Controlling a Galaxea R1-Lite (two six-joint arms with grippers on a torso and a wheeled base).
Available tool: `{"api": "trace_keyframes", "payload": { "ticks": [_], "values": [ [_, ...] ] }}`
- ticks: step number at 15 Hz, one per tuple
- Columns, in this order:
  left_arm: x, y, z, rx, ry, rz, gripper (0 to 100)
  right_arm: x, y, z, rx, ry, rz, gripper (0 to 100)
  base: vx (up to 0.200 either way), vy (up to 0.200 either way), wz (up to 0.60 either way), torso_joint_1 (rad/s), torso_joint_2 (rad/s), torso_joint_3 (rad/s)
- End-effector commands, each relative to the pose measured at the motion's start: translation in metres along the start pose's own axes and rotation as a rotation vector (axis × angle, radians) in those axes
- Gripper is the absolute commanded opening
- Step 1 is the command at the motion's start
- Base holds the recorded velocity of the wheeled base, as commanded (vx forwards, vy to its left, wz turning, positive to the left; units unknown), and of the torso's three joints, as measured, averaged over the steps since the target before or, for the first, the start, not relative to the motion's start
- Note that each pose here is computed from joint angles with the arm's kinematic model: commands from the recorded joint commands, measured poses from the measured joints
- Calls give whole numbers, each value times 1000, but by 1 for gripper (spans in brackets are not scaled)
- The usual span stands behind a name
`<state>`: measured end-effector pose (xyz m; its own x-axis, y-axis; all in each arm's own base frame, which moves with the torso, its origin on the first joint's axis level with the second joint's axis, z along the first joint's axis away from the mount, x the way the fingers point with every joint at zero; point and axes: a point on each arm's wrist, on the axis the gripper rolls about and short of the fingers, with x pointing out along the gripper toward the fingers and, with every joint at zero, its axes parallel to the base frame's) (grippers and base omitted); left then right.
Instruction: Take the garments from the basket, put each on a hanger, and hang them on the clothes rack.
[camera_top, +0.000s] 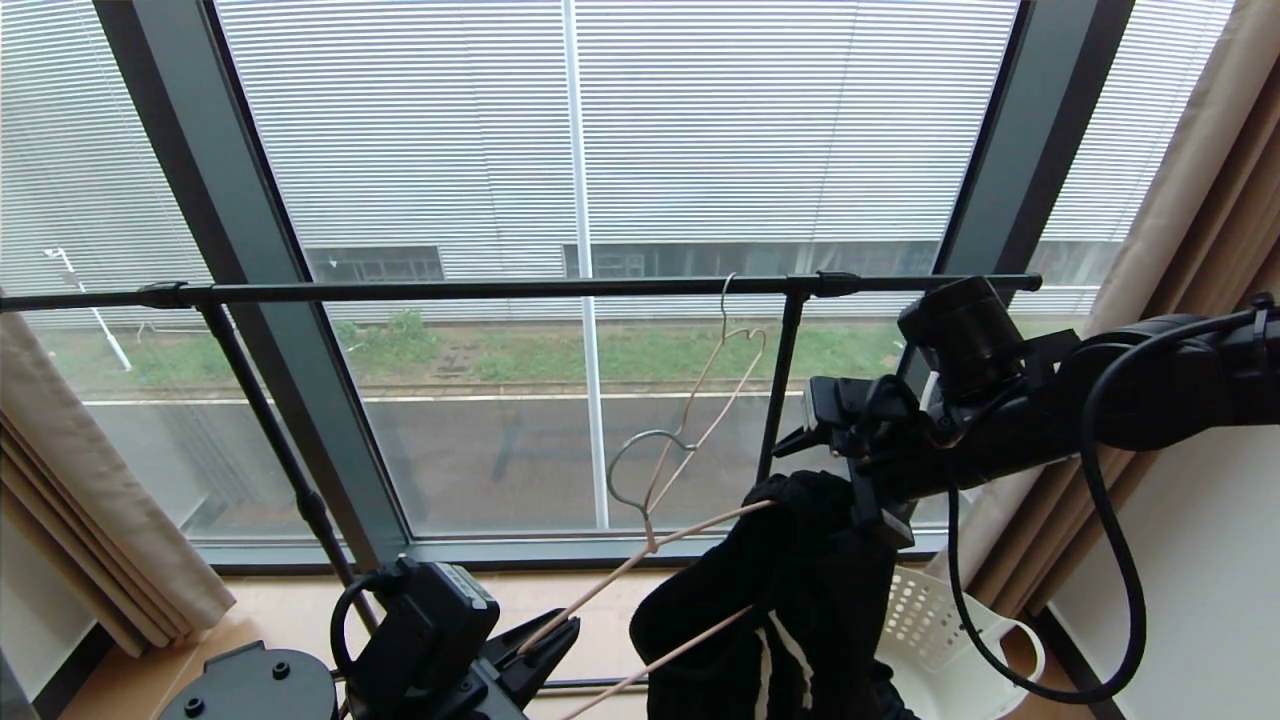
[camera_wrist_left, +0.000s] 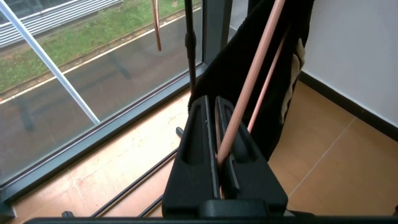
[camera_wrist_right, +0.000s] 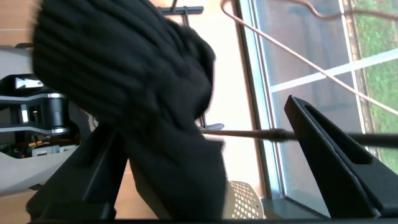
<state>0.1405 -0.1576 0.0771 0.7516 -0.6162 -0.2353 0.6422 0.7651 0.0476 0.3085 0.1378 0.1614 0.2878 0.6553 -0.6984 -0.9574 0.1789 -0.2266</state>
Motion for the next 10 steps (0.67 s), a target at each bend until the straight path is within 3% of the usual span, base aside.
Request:
{"api": "trace_keyframes", "payload": {
  "ticks": [1, 10],
  "values": [
    [0, 0, 0, 0, 1, 0, 0, 3, 3, 6, -17, -9, 12, 100, 0, 0, 0, 0, 0, 0],
    [0, 0, 0, 0, -2, 0, 0, 15, 21, 21, -54, -15, 80, 100, 0, 0, 0, 0, 0, 0]
  ]
}}
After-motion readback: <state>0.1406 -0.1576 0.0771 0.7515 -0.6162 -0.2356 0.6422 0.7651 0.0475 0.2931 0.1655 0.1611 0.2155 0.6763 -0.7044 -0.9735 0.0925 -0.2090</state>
